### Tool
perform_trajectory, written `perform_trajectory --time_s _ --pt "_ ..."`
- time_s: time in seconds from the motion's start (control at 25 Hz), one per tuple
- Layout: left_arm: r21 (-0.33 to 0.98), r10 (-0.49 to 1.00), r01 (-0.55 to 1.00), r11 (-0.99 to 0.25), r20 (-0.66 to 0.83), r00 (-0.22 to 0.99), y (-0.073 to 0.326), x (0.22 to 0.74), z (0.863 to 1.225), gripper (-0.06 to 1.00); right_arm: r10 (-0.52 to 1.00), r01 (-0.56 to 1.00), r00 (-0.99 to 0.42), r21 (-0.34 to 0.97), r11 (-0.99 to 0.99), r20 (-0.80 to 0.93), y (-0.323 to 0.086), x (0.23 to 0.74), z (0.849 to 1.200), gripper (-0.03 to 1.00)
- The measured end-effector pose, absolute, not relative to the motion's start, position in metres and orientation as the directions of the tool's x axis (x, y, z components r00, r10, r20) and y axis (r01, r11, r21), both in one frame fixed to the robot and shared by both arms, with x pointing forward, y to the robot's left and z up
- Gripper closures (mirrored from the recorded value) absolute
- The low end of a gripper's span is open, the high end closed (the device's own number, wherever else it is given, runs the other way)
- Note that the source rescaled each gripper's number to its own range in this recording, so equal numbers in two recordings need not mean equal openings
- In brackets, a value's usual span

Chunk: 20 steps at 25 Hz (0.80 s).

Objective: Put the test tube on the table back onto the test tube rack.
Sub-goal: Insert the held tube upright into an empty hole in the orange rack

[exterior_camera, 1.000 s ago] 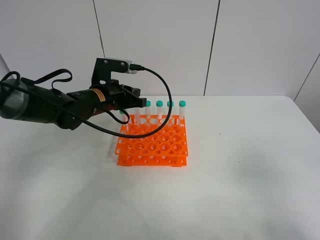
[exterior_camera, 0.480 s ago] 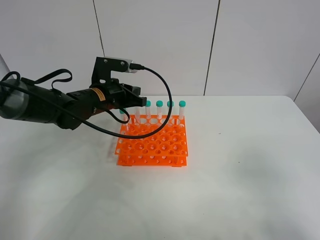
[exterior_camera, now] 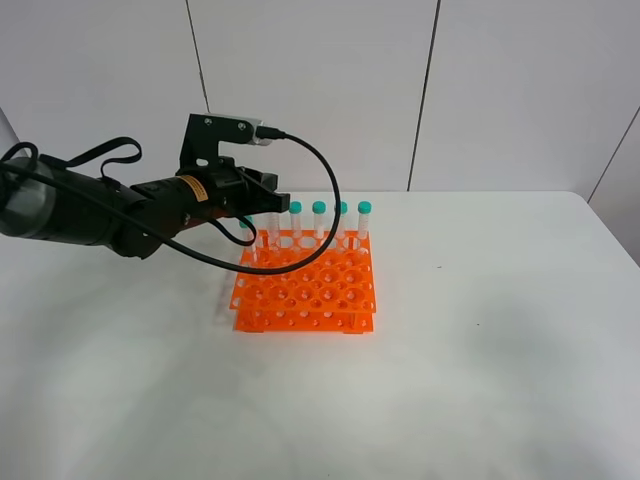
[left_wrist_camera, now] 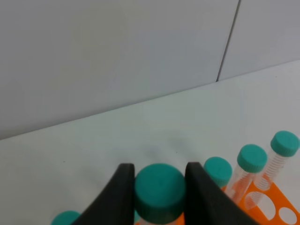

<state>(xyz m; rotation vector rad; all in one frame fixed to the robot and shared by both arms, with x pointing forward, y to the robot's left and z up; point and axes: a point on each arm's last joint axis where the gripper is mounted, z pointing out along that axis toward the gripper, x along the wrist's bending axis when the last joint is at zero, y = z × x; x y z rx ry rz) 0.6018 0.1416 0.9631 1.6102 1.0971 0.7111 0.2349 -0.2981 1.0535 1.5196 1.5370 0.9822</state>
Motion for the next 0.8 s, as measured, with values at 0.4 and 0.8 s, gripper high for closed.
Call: perform_trajectory --time_s 0.4,0.8 --pt "0.940 0.910 0.332 -0.077 -0.070 0.410 0.141 0.604 0.951 0.94 1.000 0.425 -0.015 0.905 0.001 0.006 -0.298 0.235 1.053 0.36" --pt "0.942 0.909 0.327 -0.075 -0.070 0.410 0.140 0.604 0.951 0.94 1.000 0.425 -0.015 0.905 0.001 0.006 -0.298 0.235 1.053 0.36"
